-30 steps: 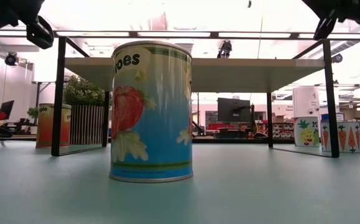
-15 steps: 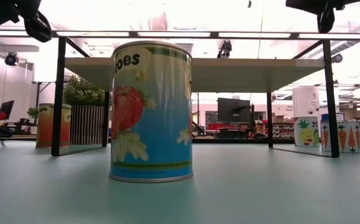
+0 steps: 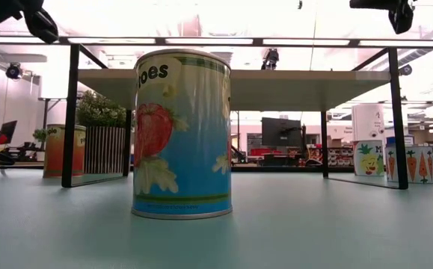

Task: Pick and place cans onto a shelf
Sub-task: Put the canned of mixed fruits on the shelf

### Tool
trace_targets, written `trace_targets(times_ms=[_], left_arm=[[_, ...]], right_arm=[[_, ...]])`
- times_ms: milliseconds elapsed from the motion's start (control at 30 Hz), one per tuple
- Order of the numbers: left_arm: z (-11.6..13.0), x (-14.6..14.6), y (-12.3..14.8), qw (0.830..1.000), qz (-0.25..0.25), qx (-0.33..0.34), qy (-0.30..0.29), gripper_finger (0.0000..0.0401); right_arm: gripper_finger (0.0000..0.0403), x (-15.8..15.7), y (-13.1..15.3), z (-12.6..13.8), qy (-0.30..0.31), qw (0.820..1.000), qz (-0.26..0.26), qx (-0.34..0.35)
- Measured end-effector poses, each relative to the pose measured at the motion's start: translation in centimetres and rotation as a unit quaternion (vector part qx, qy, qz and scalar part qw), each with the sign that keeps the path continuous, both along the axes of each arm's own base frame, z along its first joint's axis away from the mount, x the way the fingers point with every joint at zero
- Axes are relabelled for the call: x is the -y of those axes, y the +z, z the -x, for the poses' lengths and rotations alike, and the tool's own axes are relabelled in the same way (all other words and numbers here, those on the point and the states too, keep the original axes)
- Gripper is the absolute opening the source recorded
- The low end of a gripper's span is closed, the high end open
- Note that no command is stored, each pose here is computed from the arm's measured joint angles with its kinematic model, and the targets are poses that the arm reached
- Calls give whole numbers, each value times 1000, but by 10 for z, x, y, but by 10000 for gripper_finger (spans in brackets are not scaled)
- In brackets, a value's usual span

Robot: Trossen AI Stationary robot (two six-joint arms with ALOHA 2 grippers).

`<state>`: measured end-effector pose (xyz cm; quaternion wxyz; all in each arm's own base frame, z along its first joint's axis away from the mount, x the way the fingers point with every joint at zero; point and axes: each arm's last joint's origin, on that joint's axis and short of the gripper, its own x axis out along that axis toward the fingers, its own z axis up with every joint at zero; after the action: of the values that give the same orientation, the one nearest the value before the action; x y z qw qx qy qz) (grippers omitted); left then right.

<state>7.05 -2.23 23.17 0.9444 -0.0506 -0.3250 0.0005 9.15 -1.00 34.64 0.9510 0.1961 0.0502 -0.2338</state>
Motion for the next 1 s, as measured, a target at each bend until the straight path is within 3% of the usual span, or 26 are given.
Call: trace_targets(times_ms=[300, 433, 733, 1000], left_arm=[[6, -3, 7, 998, -16, 43, 32, 0], [9, -5, 10, 996, -26, 65, 53, 0], [11, -6, 12, 993, -48, 76, 81, 0], [12, -6, 13, 991, -54, 79, 89, 0]], right_arm=[[9, 8, -1, -20, -41, 994, -2, -101], [9, 19, -6, -37, -78, 982, -14, -173], [9, 50, -10, -43, -171, 940, -54, -289], [9, 90, -18, -51, -156, 923, -109, -334]])
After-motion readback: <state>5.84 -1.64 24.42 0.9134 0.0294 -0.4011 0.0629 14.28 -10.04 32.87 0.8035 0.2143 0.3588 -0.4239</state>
